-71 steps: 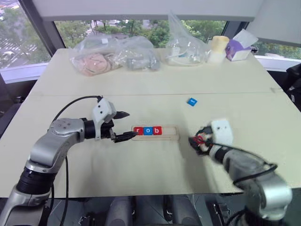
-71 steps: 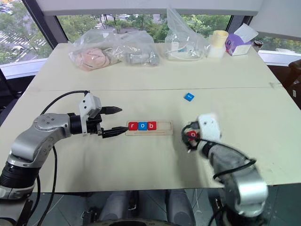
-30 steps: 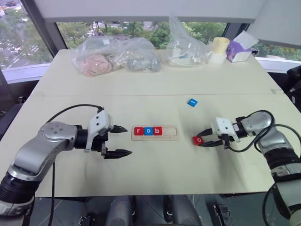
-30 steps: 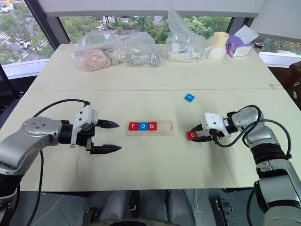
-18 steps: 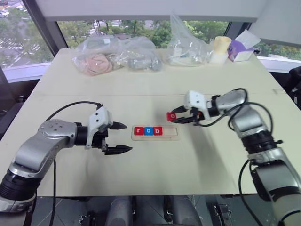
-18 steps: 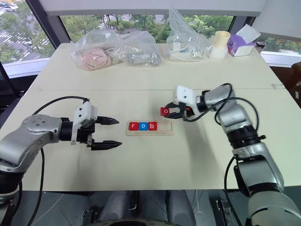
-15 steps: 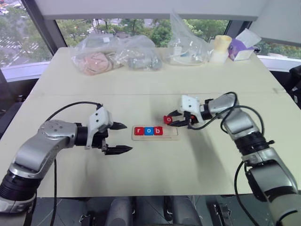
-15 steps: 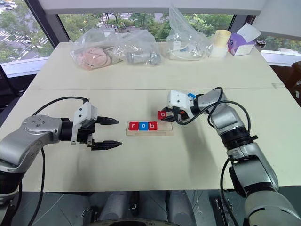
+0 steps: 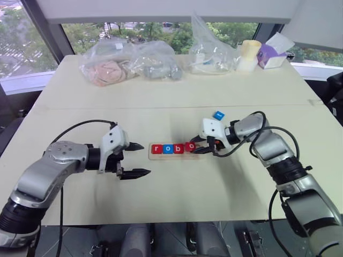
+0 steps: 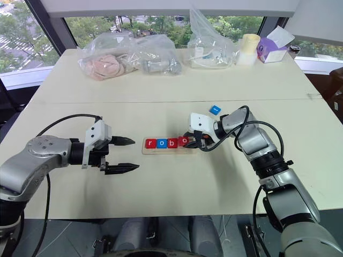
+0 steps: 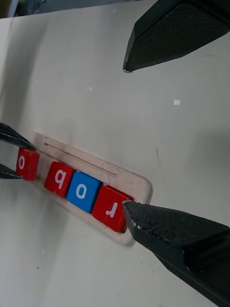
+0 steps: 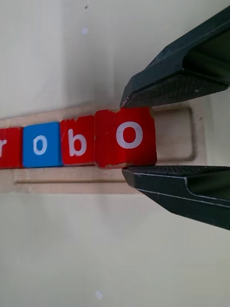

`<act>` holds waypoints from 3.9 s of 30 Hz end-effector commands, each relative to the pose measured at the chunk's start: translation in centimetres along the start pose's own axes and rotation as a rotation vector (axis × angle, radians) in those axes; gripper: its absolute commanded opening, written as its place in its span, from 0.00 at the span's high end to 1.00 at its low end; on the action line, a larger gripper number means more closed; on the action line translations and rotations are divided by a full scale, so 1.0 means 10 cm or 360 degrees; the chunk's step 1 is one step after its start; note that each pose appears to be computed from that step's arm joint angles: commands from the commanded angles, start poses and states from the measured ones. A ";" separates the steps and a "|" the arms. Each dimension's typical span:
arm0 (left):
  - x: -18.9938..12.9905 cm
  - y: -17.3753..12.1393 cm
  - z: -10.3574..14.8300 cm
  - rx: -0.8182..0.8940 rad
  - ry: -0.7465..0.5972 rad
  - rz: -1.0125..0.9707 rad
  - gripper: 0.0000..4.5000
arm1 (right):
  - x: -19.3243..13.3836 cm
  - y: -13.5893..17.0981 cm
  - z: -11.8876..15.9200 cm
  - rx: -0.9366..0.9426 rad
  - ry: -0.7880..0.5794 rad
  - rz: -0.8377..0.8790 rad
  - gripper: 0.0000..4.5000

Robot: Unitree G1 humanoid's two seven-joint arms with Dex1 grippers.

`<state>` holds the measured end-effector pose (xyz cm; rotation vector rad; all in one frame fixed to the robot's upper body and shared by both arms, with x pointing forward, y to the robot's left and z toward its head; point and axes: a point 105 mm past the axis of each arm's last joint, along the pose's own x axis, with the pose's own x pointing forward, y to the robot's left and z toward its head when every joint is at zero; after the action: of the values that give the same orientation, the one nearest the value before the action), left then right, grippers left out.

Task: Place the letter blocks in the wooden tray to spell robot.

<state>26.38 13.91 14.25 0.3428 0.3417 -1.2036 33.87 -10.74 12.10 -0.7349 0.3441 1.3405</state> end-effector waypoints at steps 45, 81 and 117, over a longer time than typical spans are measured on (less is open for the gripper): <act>-0.12 0.25 0.35 0.0064 -0.0212 0.0217 0.00 | -0.43 -0.96 -0.87 0.0791 -0.0108 -0.1102 0.59; 0.22 0.01 0.13 0.0132 -0.0089 -0.0027 0.00 | -0.67 0.51 -0.37 0.1661 -0.0181 -0.1943 0.01; 0.01 -0.13 0.12 0.0103 -0.0024 -0.0073 0.00 | -0.72 0.21 -0.89 0.0046 -0.0070 -0.0098 0.75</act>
<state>25.41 12.69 14.20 0.3627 0.3351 -1.2735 31.75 -21.78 9.00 -0.6714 0.2982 1.2928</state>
